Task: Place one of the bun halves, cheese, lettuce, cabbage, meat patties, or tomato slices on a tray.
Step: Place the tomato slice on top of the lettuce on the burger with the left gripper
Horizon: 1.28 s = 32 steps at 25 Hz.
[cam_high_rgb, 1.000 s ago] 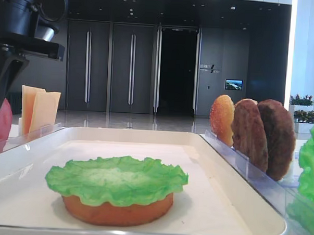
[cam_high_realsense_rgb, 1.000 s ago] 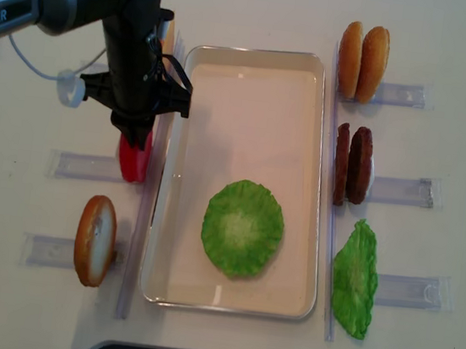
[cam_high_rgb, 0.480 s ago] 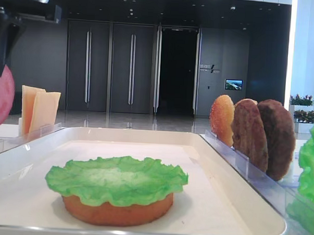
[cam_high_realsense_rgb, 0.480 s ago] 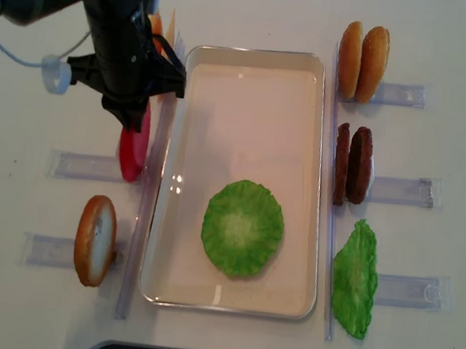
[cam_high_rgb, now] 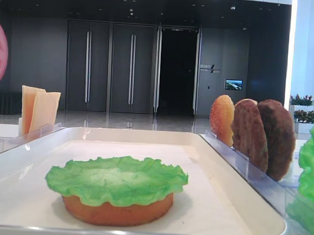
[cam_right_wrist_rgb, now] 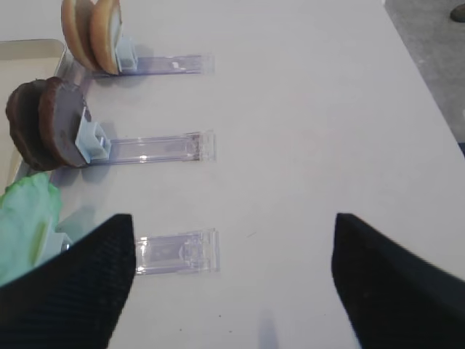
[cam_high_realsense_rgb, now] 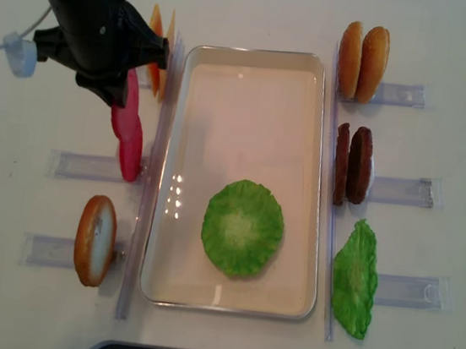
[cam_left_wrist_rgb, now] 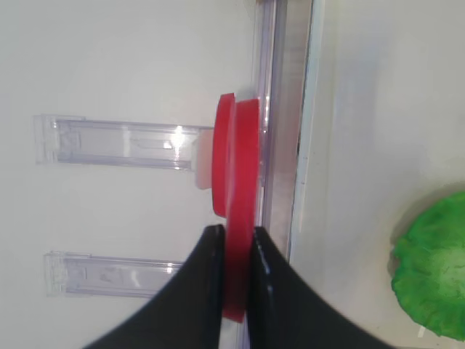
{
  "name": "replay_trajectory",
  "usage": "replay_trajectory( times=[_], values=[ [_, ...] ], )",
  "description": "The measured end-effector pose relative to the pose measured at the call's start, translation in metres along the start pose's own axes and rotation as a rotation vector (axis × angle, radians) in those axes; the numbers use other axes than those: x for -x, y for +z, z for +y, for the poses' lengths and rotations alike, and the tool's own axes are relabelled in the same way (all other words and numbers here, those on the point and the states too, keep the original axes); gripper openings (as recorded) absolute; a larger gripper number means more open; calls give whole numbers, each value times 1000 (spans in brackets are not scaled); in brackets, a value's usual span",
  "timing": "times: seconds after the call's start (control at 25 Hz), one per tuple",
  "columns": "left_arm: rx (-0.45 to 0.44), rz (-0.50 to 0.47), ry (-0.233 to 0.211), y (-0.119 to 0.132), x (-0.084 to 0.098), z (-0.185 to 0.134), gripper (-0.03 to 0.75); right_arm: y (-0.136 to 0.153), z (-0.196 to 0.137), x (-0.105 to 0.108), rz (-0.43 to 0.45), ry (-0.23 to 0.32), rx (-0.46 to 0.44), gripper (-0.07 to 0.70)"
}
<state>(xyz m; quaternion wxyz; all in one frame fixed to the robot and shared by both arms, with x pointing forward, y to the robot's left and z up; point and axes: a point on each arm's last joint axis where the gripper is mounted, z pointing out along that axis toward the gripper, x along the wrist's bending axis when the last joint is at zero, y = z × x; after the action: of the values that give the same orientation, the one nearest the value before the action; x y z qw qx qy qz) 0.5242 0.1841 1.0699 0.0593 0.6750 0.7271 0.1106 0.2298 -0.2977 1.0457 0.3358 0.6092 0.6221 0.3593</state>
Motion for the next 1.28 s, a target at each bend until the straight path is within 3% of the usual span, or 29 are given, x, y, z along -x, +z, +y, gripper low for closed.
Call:
replay_trajectory(
  times=[0.4, 0.76, 1.04, 1.28],
  values=[
    [29, -40, -25, -16, -4, -5, 47, 0, 0, 0, 0, 0, 0, 557],
    [102, -124, -63, -53, -17, -23, 46, 0, 0, 0, -2, -1, 0, 556],
    [58, -97, -56, -44, -36, -61, 46, 0, 0, 0, -3, -2, 0, 556],
    [74, -106, -68, -48, -50, -84, 46, 0, 0, 0, -4, -2, 0, 556]
  ],
)
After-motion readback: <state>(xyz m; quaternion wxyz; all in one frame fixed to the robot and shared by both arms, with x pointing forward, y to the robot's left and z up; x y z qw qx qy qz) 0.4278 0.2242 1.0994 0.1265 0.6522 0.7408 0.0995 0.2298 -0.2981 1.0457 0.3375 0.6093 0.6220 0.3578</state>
